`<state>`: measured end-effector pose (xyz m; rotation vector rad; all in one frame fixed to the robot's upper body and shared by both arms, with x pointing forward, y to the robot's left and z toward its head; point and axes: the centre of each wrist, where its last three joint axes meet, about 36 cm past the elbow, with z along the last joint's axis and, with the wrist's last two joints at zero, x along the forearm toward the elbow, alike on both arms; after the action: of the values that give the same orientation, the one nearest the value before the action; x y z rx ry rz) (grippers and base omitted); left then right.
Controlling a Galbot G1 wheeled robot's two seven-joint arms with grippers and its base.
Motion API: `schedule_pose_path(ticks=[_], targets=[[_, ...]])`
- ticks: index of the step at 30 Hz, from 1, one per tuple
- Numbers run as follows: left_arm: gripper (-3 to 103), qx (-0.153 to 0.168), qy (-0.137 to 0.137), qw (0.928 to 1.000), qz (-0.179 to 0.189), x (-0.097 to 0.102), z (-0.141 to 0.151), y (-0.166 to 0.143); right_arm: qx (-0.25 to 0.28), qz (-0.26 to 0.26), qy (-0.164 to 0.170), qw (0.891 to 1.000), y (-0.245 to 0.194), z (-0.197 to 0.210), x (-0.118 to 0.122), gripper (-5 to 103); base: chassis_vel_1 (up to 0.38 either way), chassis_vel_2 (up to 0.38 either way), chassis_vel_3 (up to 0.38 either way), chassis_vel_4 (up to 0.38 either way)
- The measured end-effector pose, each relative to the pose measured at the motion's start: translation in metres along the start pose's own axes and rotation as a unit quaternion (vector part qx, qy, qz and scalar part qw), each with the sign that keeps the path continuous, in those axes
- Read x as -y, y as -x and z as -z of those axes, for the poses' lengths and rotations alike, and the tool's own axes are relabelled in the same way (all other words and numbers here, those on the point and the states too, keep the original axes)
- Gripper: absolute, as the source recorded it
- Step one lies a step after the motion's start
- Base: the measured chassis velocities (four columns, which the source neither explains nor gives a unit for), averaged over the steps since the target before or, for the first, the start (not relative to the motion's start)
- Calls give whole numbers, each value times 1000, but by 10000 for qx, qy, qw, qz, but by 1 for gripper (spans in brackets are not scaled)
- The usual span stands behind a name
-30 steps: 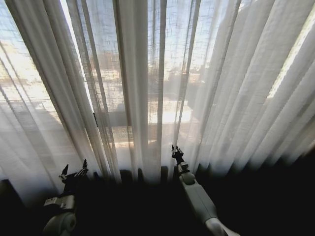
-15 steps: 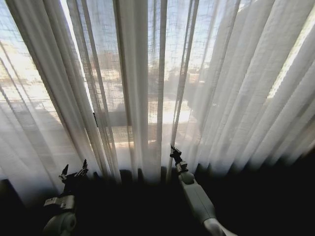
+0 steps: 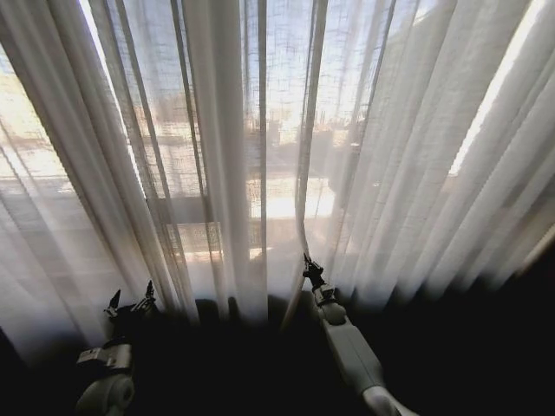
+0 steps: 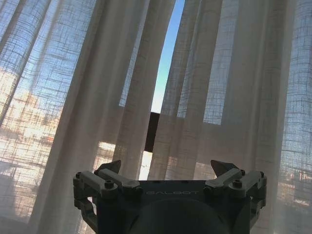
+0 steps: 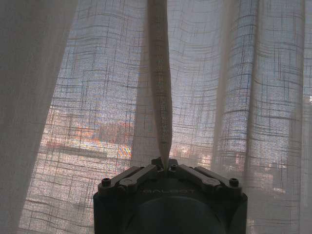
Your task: Open the curtains by pulling them apart, changing their state from closed to fully open.
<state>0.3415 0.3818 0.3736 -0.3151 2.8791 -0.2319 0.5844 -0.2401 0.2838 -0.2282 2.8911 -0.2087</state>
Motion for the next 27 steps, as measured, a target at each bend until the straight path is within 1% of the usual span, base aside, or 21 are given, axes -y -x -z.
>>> schedule_pose_path(ticks=[11,27], targets=[[100,0,0,10000,-1,0,0,0,-8,59,-4,10000,-2,-4,2,0,-332,-326,335,329],[100,0,0,10000,0,0,0,0,-42,57,-21,10000,-2,-8,12,0,-351,-368,352,357]])
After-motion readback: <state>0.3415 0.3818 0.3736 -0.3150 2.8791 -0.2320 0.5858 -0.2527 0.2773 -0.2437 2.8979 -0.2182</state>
